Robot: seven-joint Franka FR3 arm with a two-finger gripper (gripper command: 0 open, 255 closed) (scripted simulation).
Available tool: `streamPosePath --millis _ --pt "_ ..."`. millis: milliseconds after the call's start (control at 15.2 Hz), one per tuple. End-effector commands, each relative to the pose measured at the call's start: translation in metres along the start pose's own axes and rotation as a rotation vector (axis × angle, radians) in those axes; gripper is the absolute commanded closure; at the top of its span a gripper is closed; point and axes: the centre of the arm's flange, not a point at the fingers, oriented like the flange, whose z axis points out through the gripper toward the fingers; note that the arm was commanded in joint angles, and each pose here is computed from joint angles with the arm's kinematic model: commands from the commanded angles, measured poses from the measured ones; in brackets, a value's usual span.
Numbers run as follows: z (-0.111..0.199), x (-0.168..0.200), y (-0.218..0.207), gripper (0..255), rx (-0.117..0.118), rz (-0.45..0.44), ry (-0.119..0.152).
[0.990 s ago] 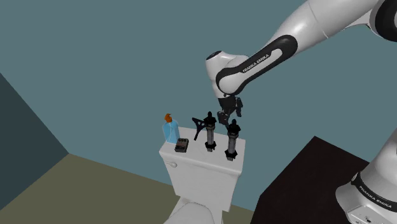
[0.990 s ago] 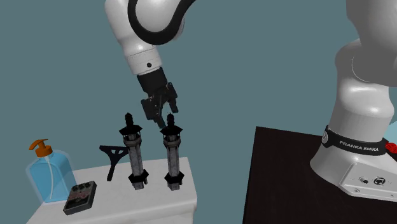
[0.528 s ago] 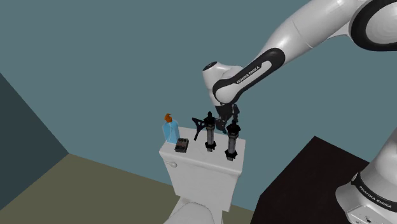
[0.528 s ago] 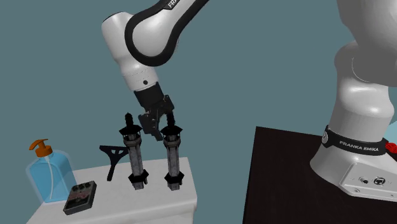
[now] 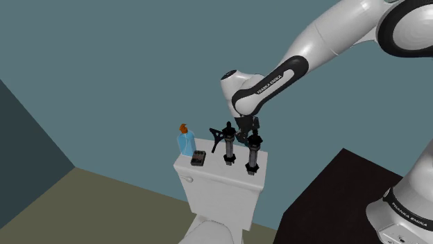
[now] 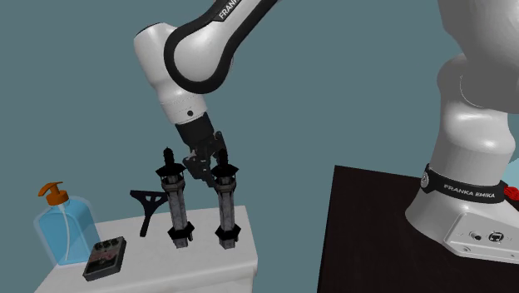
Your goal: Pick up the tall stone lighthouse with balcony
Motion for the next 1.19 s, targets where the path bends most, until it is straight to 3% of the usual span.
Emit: streamPosePath --millis 0,264,1122 --pt "0.001 0.0 0.0 255 0.0 0.0 -0.002" --pt "0.002 -0.001 -0.001 255 0.0 -0.001 -0.002" --pt "-0.063 -0.019 0.011 255 0.0 -0.001 -0.002"
